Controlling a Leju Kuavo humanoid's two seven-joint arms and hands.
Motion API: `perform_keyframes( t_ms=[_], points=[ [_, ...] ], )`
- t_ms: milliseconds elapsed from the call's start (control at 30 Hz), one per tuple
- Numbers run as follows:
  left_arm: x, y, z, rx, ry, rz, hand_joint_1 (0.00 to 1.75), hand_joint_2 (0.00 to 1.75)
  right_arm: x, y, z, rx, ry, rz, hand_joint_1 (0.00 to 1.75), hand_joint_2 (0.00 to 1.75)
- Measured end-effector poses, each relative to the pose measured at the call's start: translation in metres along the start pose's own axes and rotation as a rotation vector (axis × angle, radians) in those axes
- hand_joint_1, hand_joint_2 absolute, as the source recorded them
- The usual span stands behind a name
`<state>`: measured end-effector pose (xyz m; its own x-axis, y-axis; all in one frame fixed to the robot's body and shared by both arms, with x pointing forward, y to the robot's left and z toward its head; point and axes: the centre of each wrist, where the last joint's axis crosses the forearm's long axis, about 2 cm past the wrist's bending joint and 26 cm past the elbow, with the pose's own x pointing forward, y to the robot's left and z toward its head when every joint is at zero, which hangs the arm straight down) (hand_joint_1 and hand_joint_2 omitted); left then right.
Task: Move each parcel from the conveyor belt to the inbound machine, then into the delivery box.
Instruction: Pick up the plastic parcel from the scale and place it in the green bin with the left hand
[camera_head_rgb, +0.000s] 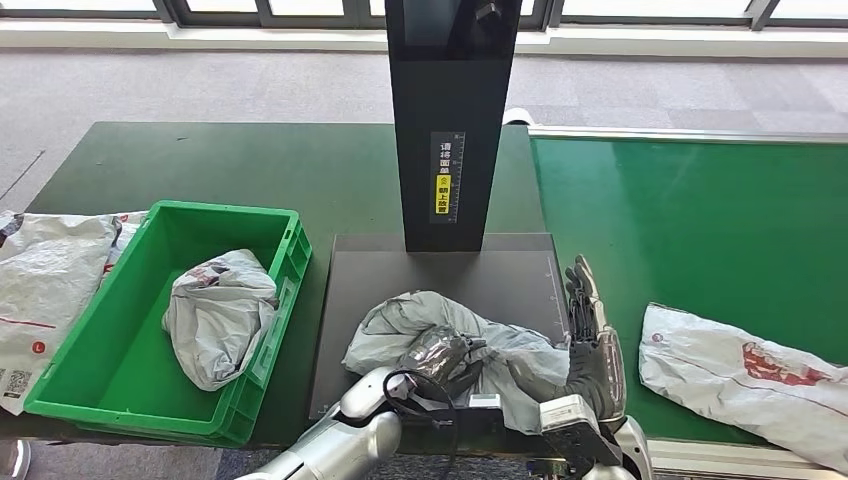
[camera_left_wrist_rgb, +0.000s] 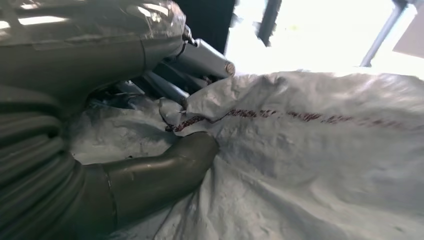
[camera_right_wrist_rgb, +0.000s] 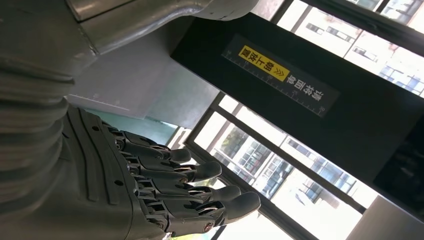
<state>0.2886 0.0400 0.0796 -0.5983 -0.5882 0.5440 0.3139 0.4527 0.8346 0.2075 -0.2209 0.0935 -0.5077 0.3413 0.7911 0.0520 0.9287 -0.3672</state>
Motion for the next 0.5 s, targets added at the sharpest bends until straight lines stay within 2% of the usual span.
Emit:
perform_keyframes(
  t_ms=[167, 300, 500],
  points=[
    [-0.002, 0.017, 0.009, 0.246, -0.016, 0.034, 1.75, 1.75, 0.000, 0.001, 0.007, -0.001, 0.010, -0.002, 0.00, 1.75],
    [-0.001, 0.053, 0.022, 0.554, -0.020, 0.002, 1.75, 1.75, 0.001, 0.000, 0.013, -0.005, 0.015, -0.003, 0.00, 1.75],
    [-0.007, 0.102, 0.058, 0.948, -0.051, -0.040, 1.75, 1.75, 0.003, -0.002, 0.020, -0.025, 0.018, -0.002, 0.00, 1.75]
  ],
)
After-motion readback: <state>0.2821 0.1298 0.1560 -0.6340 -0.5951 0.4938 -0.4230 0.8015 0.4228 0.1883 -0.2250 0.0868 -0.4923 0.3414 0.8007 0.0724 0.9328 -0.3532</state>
